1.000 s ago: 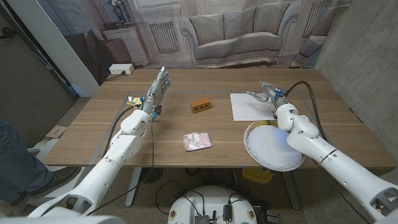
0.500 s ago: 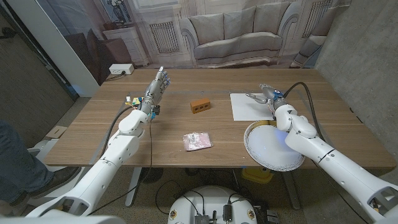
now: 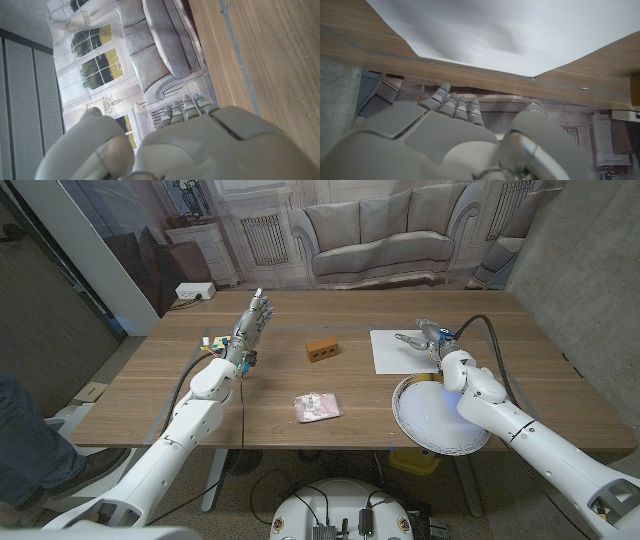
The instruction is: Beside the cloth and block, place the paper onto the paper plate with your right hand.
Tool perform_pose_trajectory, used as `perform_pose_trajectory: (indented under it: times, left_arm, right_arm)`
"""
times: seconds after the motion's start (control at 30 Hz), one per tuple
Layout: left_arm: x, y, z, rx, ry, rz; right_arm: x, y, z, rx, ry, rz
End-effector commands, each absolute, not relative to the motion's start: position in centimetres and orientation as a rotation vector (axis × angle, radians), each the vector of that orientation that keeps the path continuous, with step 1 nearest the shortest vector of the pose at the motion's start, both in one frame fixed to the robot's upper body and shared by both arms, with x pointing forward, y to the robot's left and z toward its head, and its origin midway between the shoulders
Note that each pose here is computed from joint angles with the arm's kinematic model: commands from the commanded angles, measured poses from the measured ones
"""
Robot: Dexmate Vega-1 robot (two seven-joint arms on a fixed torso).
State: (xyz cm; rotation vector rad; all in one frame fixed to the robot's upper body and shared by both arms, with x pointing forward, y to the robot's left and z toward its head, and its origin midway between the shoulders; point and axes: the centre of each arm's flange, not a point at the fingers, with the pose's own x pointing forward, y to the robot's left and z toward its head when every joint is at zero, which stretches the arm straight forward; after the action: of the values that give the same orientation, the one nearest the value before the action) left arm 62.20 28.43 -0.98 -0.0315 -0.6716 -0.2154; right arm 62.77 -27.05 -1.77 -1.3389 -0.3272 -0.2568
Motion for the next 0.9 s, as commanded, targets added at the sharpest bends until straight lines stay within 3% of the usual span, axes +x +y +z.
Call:
perform_pose_trajectory:
  times: [0.03, 0.9]
  left_arm:
    - [61.9, 28.1, -1.1, -0.03, -0.672, -0.215]
    - [61.8, 27.9, -1.2, -0.032, -0.668, -0.206]
  right_arm:
    - [63.3, -27.4, -2.5, -1.345, -0.302, -0.25]
    - [64.4, -27.8, -3.6, -1.34, -0.255, -0.244]
